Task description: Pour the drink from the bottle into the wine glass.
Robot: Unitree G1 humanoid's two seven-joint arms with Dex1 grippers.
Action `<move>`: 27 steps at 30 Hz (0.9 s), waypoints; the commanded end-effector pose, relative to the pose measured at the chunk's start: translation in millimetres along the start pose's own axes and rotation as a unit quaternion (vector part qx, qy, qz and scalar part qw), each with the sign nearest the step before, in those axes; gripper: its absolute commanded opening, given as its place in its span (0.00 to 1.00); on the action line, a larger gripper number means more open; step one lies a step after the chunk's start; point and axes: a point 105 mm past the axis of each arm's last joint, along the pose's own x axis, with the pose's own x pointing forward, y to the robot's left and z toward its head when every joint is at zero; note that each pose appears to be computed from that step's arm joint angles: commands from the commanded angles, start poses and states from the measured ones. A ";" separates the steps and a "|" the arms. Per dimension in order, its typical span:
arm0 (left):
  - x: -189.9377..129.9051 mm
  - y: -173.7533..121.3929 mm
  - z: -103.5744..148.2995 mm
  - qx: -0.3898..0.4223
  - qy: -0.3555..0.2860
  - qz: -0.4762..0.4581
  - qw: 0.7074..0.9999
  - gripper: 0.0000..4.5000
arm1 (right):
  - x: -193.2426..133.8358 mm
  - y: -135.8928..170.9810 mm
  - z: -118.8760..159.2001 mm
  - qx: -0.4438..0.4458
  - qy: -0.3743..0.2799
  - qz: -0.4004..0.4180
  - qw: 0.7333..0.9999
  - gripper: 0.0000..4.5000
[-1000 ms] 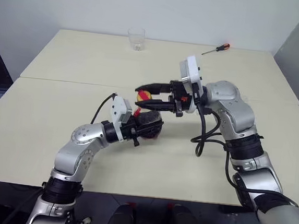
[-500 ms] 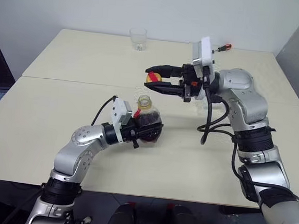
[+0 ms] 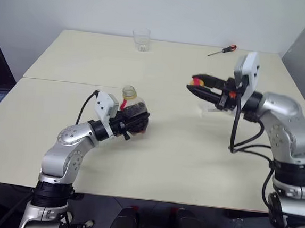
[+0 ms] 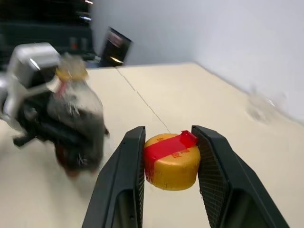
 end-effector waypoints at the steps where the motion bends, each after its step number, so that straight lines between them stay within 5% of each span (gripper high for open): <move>1: 0.6 11.3 22.2 0.028 -0.044 0.038 0.998 0.37 | -22.3 -6.1 -10.2 -0.001 0.021 -0.096 0.995 0.28; 11: 3.0 35.5 27.7 0.028 -0.072 0.112 0.991 0.37 | -78.5 -5.9 -114.9 0.087 0.121 -0.319 0.936 0.28; 21: -4.2 44.1 23.3 0.023 -0.074 0.158 0.984 0.37 | -92.6 -19.4 -145.5 0.128 0.113 -0.435 0.884 0.28; 27: -10.5 51.6 20.9 0.025 -0.070 0.177 0.981 0.37 | -90.4 -16.3 -156.4 0.143 0.118 -0.442 0.878 0.28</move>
